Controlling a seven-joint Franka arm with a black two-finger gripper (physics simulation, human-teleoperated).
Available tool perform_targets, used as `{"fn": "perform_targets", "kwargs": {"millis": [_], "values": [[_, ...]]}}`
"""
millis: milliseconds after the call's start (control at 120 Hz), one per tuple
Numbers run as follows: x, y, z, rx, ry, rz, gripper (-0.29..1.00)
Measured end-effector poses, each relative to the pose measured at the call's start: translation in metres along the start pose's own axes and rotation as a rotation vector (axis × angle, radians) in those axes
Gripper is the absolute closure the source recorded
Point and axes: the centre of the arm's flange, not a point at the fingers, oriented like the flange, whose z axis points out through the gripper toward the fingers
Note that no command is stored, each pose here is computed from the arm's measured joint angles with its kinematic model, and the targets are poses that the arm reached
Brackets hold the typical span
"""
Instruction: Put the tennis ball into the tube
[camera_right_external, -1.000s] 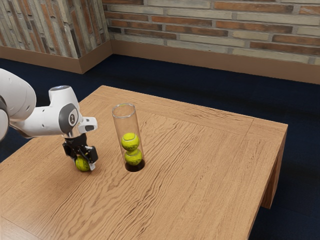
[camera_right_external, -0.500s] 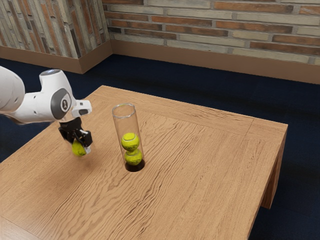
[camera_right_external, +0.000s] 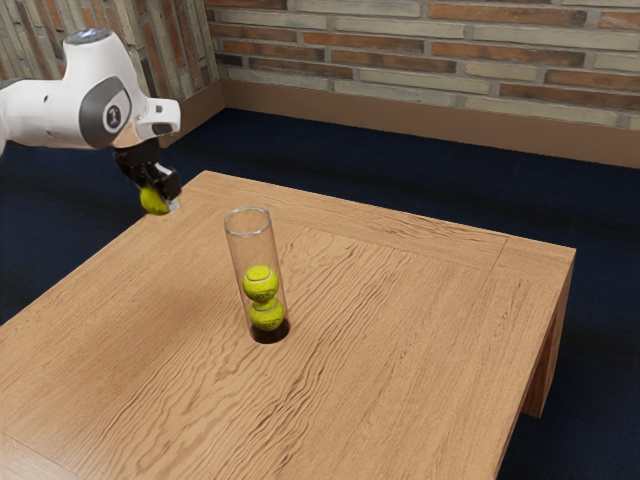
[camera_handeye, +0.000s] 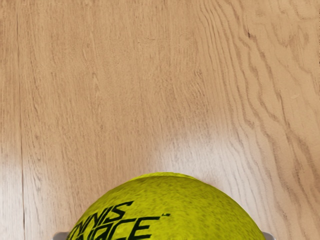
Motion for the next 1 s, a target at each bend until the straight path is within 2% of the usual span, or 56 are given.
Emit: {"fn": "perform_targets", "kwargs": {"millis": [192,400,1000], "values": [[0.016,0.010,-0.032,0.040,0.006,0.036,0.32],[0.040,0.049,-0.059,0.066,0.038,0.107,0.32],[0.069,0.171,-0.066,0.064,0.054,0.270,0.32]]}}
